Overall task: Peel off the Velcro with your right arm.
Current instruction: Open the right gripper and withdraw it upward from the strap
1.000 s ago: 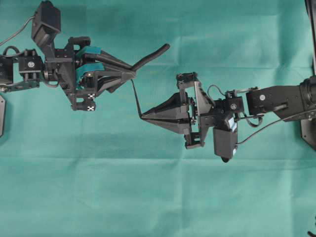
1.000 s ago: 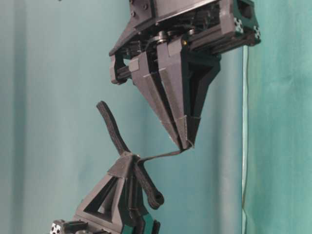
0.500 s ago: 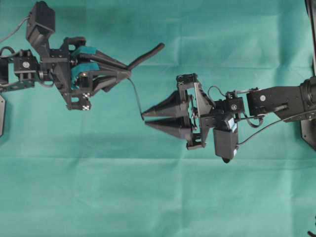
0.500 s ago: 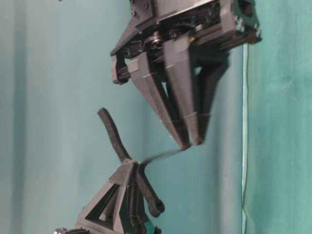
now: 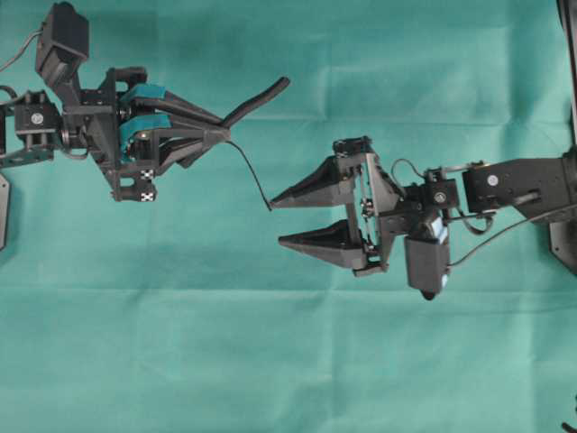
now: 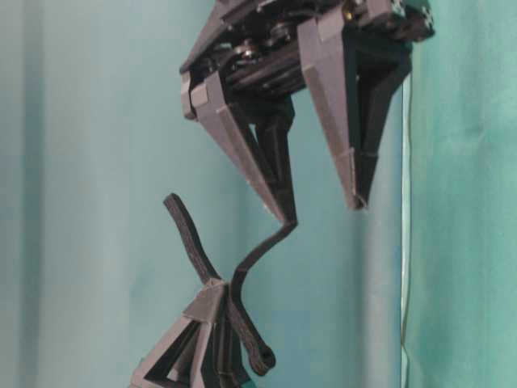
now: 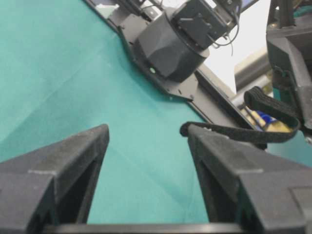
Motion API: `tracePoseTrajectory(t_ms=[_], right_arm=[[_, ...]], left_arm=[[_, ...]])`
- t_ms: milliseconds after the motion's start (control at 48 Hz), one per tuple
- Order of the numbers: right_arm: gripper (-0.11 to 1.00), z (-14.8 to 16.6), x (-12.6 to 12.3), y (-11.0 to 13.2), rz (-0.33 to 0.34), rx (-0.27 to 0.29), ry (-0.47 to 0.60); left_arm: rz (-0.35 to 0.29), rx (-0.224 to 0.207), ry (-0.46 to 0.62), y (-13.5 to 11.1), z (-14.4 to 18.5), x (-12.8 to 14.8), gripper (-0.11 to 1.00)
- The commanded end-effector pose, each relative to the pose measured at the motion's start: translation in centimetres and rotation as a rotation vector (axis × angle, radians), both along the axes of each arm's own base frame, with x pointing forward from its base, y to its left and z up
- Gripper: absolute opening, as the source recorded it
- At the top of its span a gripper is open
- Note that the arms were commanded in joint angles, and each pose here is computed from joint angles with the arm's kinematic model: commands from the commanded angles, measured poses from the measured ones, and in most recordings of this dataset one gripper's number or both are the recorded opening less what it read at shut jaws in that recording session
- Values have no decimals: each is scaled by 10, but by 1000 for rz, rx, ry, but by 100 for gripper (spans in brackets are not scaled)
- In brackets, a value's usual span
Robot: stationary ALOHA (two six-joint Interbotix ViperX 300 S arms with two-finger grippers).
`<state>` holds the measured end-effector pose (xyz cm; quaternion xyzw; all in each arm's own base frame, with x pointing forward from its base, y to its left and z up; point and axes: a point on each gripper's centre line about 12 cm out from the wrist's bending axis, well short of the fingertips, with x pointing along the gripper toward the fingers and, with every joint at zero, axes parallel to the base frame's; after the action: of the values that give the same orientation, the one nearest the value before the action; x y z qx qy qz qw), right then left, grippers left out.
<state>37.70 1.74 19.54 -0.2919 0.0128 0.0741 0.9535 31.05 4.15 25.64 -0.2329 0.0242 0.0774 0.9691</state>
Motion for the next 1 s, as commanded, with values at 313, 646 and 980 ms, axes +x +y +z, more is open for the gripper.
tracePoseTrajectory(t_ms=[313, 646, 980], right_arm=[[27, 20, -22, -4, -35, 35, -49], [27, 23, -36, -7, -61, 60, -53], [27, 24, -37, -8, -71, 69, -56]], left_arm=[[-25, 6, -32, -9, 6, -11, 10], [-45, 5, -29, -16, 3, -24, 10], [-50, 5, -21, -18, 1, -25, 10]])
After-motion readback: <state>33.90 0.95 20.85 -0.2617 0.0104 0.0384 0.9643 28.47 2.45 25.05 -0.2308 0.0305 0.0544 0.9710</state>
